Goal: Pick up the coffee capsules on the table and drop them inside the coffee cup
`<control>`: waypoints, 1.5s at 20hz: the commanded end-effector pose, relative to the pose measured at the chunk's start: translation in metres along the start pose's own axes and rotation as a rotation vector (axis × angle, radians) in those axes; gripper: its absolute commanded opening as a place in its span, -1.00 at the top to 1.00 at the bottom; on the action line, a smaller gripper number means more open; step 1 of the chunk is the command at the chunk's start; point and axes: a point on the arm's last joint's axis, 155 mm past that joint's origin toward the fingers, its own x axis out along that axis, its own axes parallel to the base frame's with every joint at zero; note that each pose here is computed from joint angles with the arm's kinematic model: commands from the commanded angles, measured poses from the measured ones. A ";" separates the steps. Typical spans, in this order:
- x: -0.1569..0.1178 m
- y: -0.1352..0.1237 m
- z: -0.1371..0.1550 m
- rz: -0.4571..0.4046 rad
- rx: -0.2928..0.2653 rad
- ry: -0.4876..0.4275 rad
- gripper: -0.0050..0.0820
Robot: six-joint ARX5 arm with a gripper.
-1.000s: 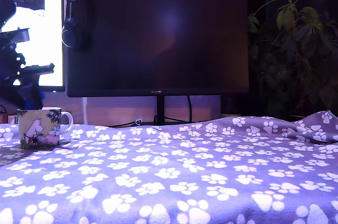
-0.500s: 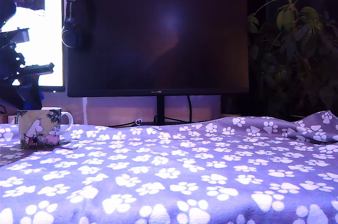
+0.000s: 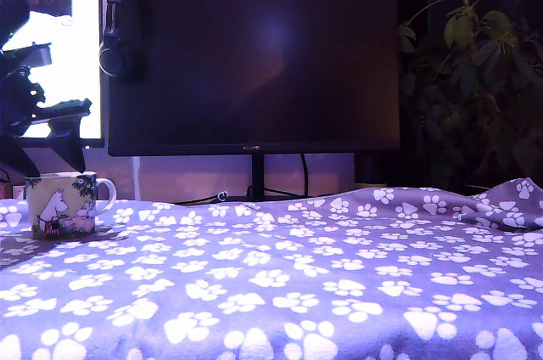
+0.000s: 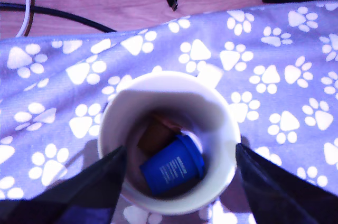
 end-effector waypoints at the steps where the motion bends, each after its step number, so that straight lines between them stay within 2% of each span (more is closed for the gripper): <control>1: 0.002 0.003 -0.002 0.004 -0.004 0.009 -0.49; 3: 0.002 0.003 -0.002 0.001 0.001 0.009 -0.46; 6: -0.001 -0.002 -0.004 -0.017 0.021 0.020 -0.17; 10: -0.007 -0.009 -0.005 -0.047 0.028 0.029 0.67; 11: -0.008 -0.011 -0.005 -0.053 0.039 0.028 0.85; 12: -0.008 -0.011 -0.006 -0.054 0.064 0.030 0.92; 18: -0.020 -0.030 0.011 -0.081 0.109 -0.034 0.93; 25: -0.043 -0.038 0.035 -0.087 0.130 -0.129 0.93; 30: -0.076 -0.042 0.033 -0.092 0.150 -0.273 0.93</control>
